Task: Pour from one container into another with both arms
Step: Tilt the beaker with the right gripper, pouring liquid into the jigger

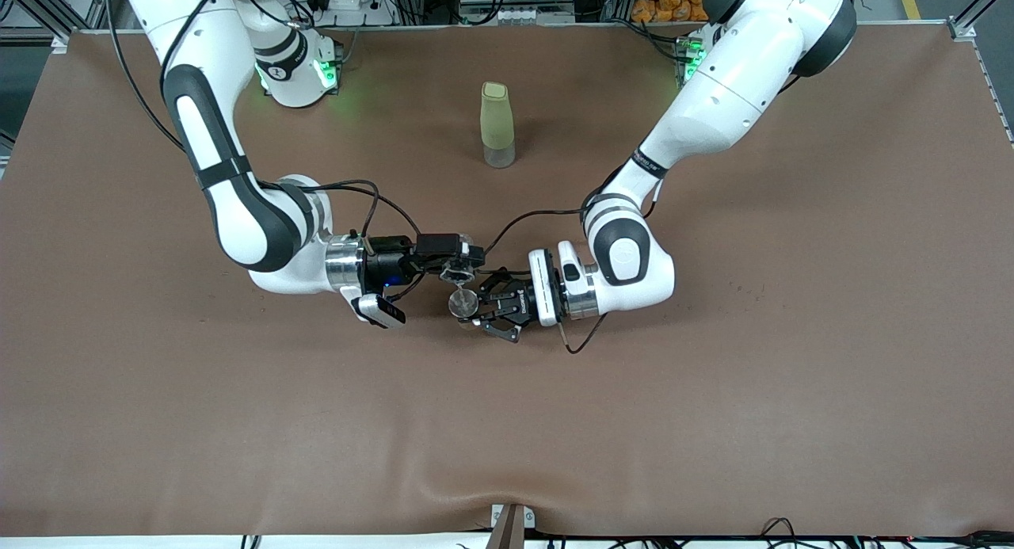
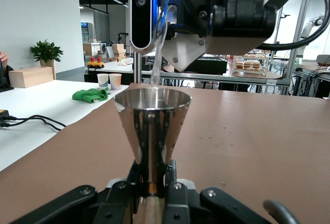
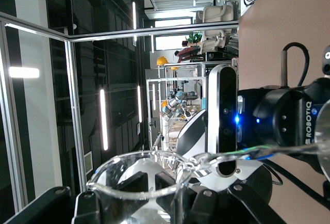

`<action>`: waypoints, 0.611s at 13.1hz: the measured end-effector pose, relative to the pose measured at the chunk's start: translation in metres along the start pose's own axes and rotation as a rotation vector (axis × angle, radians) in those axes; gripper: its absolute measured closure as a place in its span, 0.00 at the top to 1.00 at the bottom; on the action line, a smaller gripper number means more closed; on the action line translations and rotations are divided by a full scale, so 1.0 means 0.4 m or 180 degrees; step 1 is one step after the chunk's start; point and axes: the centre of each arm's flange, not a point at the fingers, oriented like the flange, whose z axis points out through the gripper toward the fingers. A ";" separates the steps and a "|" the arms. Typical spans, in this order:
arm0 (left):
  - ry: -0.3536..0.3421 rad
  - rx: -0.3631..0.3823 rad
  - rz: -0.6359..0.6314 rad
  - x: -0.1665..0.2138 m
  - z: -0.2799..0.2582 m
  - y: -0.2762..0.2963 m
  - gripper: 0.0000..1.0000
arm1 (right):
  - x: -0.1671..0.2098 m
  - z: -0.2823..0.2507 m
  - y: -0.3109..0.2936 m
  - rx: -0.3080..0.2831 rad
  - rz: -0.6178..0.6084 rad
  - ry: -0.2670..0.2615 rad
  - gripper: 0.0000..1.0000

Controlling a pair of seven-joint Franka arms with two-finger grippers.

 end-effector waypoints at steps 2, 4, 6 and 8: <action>-0.0001 -0.0001 -0.0001 0.000 0.000 0.000 0.21 | 0.000 0.000 0.001 0.0000 0.0081 0.0000 0.15; 0.0000 -0.0001 0.0000 0.000 0.000 0.000 0.21 | 0.001 0.001 0.000 0.0002 0.0195 0.0000 0.15; 0.0000 -0.0001 0.0000 0.000 0.000 0.000 0.21 | 0.002 0.001 -0.001 0.0004 0.0280 0.0002 0.15; 0.0001 -0.0001 0.0001 0.000 0.000 0.000 0.21 | 0.005 -0.001 -0.001 0.0006 0.0363 0.0008 0.15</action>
